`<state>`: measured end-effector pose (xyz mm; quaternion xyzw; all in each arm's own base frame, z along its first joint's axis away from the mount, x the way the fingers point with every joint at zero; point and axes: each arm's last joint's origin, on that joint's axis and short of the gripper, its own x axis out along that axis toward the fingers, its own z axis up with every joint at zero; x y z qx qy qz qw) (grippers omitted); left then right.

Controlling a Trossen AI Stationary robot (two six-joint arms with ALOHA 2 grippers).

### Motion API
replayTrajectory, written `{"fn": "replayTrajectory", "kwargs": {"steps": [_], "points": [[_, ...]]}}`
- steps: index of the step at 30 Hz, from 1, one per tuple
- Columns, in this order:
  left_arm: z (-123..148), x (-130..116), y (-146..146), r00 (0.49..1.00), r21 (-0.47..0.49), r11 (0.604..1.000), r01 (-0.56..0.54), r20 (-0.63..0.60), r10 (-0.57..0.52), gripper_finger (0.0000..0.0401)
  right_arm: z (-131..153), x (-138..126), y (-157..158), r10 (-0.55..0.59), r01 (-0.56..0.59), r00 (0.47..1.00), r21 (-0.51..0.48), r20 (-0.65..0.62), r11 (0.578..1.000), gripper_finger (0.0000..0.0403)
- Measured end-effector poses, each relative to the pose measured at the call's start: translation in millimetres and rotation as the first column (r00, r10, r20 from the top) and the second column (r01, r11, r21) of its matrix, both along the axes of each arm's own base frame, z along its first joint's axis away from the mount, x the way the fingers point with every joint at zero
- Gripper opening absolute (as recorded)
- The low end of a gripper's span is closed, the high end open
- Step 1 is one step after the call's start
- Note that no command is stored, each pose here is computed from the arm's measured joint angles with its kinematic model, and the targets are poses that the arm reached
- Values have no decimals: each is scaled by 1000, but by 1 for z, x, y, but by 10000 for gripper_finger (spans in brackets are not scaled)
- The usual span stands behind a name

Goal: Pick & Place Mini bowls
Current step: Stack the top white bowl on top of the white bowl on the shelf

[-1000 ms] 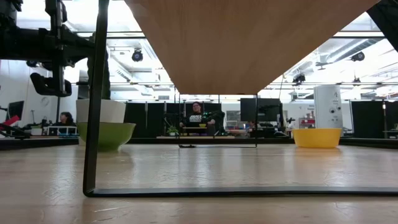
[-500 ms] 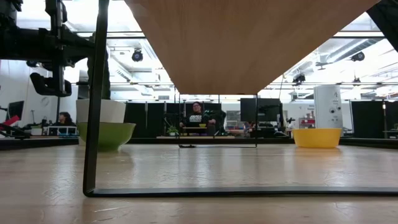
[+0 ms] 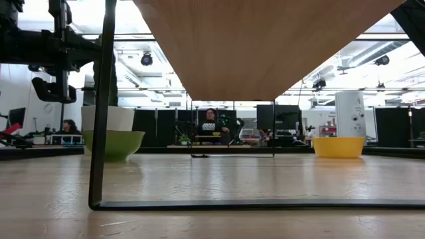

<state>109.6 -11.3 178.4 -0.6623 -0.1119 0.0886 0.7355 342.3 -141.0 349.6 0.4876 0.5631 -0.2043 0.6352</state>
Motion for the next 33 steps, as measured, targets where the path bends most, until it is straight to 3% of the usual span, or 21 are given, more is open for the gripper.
{"fn": "replayTrajectory", "kwargs": {"steps": [12, 17, 23, 33], "points": [[0, 0, 0, 1000, -2, 1000, 0, 0, 0, 3, 17, -17, -8, -10, 9, 997, 13, 75, 1000, 129], [0, 0, 0, 1000, -2, 1000, 0, 1, 0, 3, 21, -16, 1, 40, -42, 994, 19, 100, 999, 93], [0, 0, 0, 1000, -2, 1000, 0, 0, 0, 3, 21, -12, 10, 93, -100, 987, 48, 132, 994, 17], [0, 0, 0, 1000, -1, 1000, 0, 0, 0, 3, 16, -10, 13, 100, -104, 990, 32, 102, 994, 8]]}}
